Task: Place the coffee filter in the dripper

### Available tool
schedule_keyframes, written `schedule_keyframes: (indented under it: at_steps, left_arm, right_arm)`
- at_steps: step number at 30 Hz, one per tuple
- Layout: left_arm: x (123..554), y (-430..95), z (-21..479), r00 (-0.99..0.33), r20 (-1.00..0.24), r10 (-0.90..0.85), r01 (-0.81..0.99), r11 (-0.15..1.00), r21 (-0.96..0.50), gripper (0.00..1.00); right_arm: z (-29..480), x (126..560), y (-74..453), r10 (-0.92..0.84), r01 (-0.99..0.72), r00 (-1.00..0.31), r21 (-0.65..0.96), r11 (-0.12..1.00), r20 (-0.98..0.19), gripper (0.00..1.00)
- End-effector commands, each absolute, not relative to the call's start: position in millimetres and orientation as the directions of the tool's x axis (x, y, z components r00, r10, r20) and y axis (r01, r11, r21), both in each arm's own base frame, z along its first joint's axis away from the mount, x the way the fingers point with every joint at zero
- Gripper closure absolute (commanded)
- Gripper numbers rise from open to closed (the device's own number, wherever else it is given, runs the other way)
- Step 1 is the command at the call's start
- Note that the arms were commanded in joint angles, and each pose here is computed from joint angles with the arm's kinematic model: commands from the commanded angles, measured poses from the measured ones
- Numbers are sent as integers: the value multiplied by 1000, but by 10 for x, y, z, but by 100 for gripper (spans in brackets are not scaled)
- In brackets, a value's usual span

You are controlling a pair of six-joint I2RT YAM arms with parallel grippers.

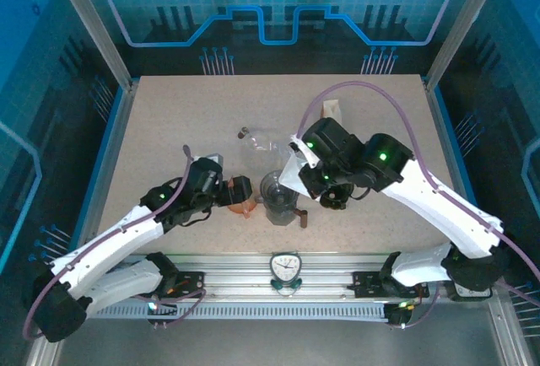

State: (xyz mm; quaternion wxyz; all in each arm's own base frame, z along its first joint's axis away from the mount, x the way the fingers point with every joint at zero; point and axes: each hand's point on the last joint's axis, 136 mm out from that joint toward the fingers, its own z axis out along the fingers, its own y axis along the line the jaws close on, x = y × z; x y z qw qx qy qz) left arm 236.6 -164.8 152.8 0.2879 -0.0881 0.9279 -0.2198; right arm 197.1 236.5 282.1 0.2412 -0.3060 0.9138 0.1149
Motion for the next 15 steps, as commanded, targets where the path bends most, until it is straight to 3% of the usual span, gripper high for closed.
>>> schedule_keyframes:
  at_steps: [1,15]
  left_arm:
    - [2376,-1713,1587,-835,-488,-256,2,884,-467,1]
    - [2384,-1853,1479,-865,-441,-238,20,863,-506,1]
  right_arm:
    - [2766,1857,2372,-579,-649,-699,33,760,-420,100]
    - [2514,2000,2797,-700,-724,-663,-11,689,-265,100]
